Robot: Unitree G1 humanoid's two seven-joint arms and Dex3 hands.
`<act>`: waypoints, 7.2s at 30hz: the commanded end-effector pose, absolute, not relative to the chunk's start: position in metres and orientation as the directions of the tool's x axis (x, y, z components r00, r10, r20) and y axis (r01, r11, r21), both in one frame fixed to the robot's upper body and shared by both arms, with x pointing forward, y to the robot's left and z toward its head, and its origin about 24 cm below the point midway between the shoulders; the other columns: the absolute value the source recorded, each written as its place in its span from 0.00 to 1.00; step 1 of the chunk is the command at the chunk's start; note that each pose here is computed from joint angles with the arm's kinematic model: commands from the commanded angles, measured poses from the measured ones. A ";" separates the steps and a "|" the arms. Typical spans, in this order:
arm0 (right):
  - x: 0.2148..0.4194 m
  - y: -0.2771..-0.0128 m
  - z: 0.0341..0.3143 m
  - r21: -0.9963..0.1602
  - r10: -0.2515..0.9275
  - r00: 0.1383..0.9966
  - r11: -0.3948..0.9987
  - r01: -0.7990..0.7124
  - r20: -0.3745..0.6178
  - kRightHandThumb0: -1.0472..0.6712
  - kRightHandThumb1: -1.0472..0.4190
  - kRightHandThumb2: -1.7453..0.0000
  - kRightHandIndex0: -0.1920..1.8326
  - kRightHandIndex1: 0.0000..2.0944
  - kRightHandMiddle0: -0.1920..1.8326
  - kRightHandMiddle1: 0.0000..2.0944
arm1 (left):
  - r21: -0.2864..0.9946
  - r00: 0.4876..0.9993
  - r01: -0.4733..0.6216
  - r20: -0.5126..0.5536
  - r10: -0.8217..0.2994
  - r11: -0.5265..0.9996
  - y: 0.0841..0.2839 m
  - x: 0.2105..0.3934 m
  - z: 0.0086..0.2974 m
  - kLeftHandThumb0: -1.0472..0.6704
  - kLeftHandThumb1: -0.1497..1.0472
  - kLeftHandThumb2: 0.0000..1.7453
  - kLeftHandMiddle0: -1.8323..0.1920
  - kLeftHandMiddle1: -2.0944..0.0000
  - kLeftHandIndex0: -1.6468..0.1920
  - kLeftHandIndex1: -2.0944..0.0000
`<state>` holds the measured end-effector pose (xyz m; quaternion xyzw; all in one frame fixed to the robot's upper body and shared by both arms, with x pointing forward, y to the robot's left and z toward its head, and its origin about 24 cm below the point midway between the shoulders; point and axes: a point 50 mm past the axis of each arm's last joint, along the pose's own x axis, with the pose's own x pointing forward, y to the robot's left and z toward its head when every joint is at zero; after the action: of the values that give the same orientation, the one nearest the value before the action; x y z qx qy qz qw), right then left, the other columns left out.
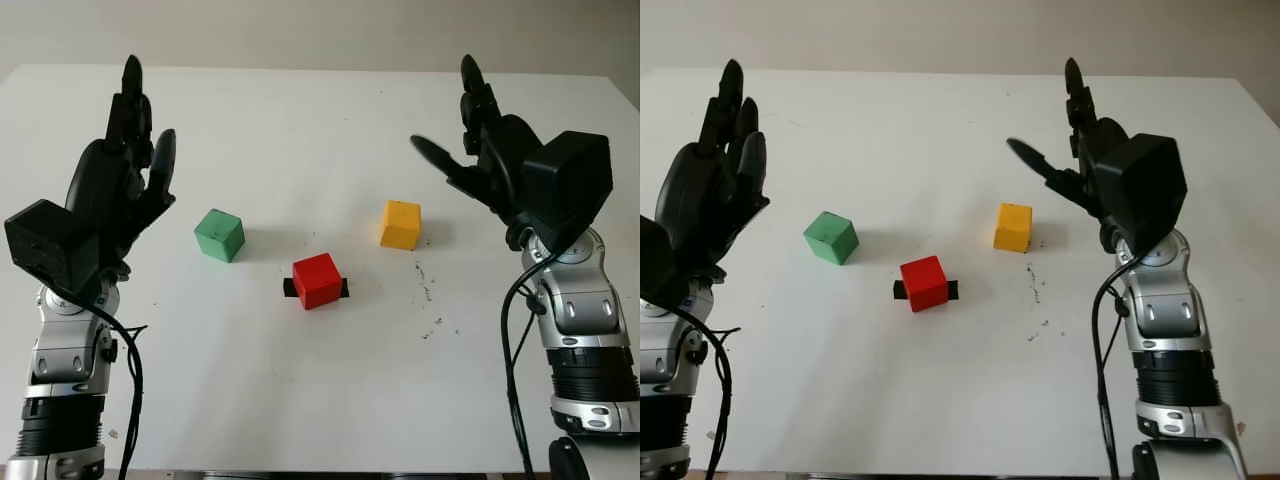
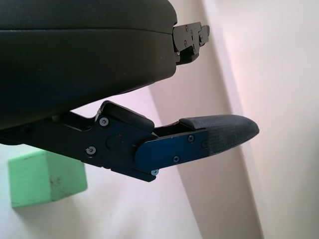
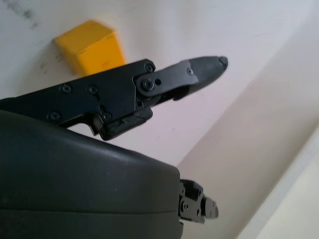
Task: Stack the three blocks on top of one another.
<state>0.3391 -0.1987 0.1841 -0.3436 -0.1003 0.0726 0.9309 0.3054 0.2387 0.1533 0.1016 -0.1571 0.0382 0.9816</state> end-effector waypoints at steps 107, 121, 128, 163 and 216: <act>0.357 -0.170 0.195 -0.571 0.699 0.712 0.609 -0.551 0.058 0.36 0.06 0.97 0.24 0.02 0.27 0.67 | 0.295 0.949 -0.171 0.306 0.076 0.940 0.223 0.293 0.146 0.21 1.00 0.36 1.00 1.00 1.00 1.00; 0.348 -0.139 0.170 -0.479 0.781 0.624 0.554 -0.681 0.017 0.31 0.06 0.97 0.23 0.02 0.29 0.68 | 0.294 0.950 -0.171 0.303 0.078 0.940 0.222 0.293 0.145 0.21 1.00 0.37 1.00 0.99 1.00 1.00; 0.339 -0.125 0.153 -0.418 0.799 0.601 0.550 -0.723 0.014 0.31 0.07 0.97 0.23 0.02 0.29 0.69 | 0.294 0.949 -0.172 0.304 0.079 0.940 0.222 0.293 0.145 0.21 1.00 0.37 1.00 1.00 1.00 1.00; 0.342 -0.124 0.127 -0.472 0.726 0.685 0.586 -0.659 -0.055 0.33 0.09 0.97 0.22 0.02 0.32 0.63 | 0.293 0.955 -0.168 0.285 0.081 0.941 0.222 0.291 0.145 0.21 1.00 0.37 1.00 1.00 1.00 1.00; 0.337 -0.133 0.125 -0.467 0.719 0.691 0.585 -0.663 -0.080 0.24 0.09 0.97 0.22 0.03 0.35 0.63 | 0.288 0.955 -0.168 0.287 0.082 0.943 0.222 0.292 0.146 0.22 1.00 0.37 1.00 1.00 1.00 1.00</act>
<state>0.3385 -0.1349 0.1223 -0.2363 -0.0465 0.3879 0.8897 0.2935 0.2228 0.1437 0.1543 -0.1299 0.0652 0.9773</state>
